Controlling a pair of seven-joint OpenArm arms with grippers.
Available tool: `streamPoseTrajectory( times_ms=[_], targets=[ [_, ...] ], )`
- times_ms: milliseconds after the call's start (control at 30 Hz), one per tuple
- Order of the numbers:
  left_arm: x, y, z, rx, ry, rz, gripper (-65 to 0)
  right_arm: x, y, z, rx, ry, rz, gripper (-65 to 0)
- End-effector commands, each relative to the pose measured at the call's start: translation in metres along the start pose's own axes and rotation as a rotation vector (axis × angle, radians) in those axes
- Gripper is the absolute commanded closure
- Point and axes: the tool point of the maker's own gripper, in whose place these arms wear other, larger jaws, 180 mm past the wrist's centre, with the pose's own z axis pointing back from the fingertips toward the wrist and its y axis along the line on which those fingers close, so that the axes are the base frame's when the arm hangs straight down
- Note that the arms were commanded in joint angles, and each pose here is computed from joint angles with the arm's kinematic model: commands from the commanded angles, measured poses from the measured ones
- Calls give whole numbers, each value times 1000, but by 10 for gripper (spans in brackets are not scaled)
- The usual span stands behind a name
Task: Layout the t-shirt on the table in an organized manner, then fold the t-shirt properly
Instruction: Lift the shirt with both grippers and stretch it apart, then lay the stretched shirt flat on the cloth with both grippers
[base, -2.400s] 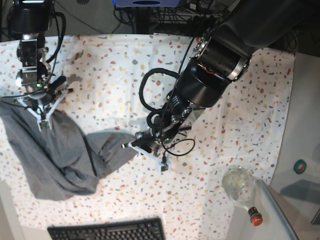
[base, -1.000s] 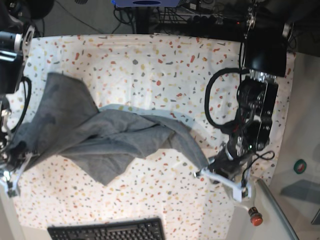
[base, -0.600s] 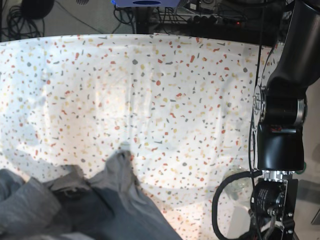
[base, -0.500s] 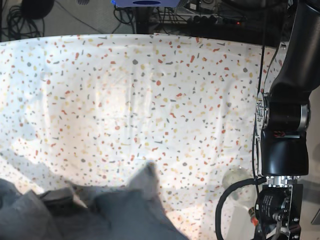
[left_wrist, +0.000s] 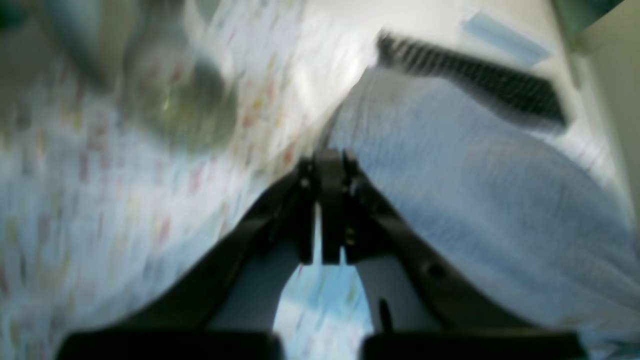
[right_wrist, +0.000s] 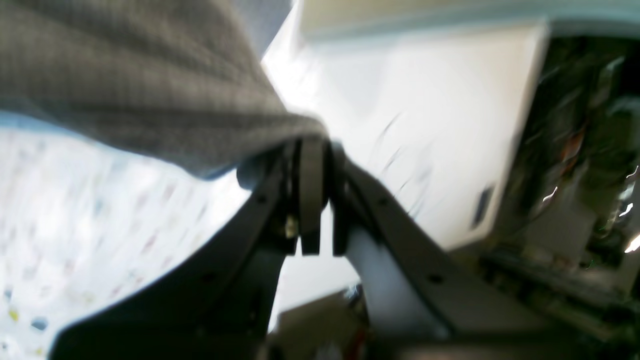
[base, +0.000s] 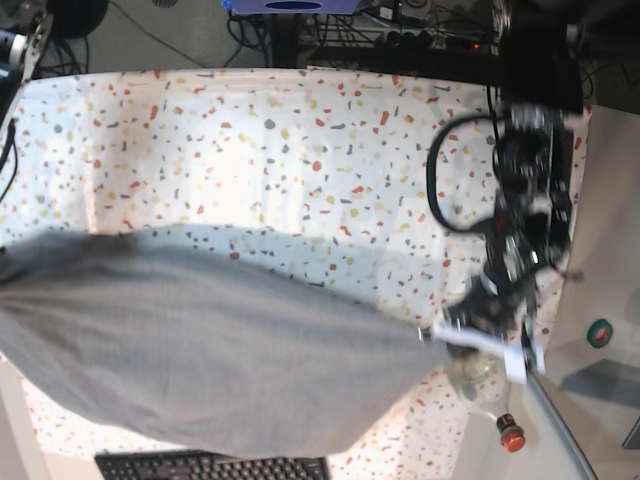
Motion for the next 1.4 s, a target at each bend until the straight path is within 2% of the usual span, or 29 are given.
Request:
streamPoseTrajectory(
  times_ms=[0,100,200,333,533,600,700,733,800,833,867,933,1000,1067,1167,1267,1367],
  targets=[
    [12,-3,7,-20,-52,-11,0,-2,-30,8,-78,-10,-21,0],
    [-6,20,12,26,-12,-25,0,-6,-28,4,-71,-18,-19,0],
    [-2,24,1,43,-7,-20,0,24,-16,-11,-16,-60,1,0],
    [-15,34,-25,89,51,21,0,50,9,-50,124,-38,15,0],
    [-79,57,-41,162,223,10,0,64,60,-87,332,-74,-57,0],
    [-92,59,-38,167,251,4,0,66,63,-88,345,-89,-68,0],
    [-105,63,-30,173,269,6,0,64,60,-86,316,-39,-70,0],
    [-105,63,-29,171,267,4,0,64,56,-83,302,-22,-82,-96],
    [-108,65,-26,173,271,3,0,59,40,-74,269,-31,-190,-303],
    [-109,65,-25,173,272,4,0,58,29,-64,259,-74,-271,-384],
    [-109,65,-24,174,274,4,0,52,22,-52,255,-101,-320,-429],
    [-111,67,-24,176,276,3,0,26,31,-31,273,-59,-289,-437],
    [-113,68,-23,178,280,2,0,2,58,-16,321,-18,-271,-438],
    [-114,68,-22,178,282,2,0,-19,85,-8,384,-29,-331,-440],
    [-114,67,-22,176,284,-1,0,-35,112,-9,454,-41,-496,-444],
    [-114,67,-22,177,283,0,0,-38,130,-12,493,-35,-527,-446],
    [-114,68,-22,178,283,1,0,-30,132,-15,507,-43,-540,-447]
  ],
)
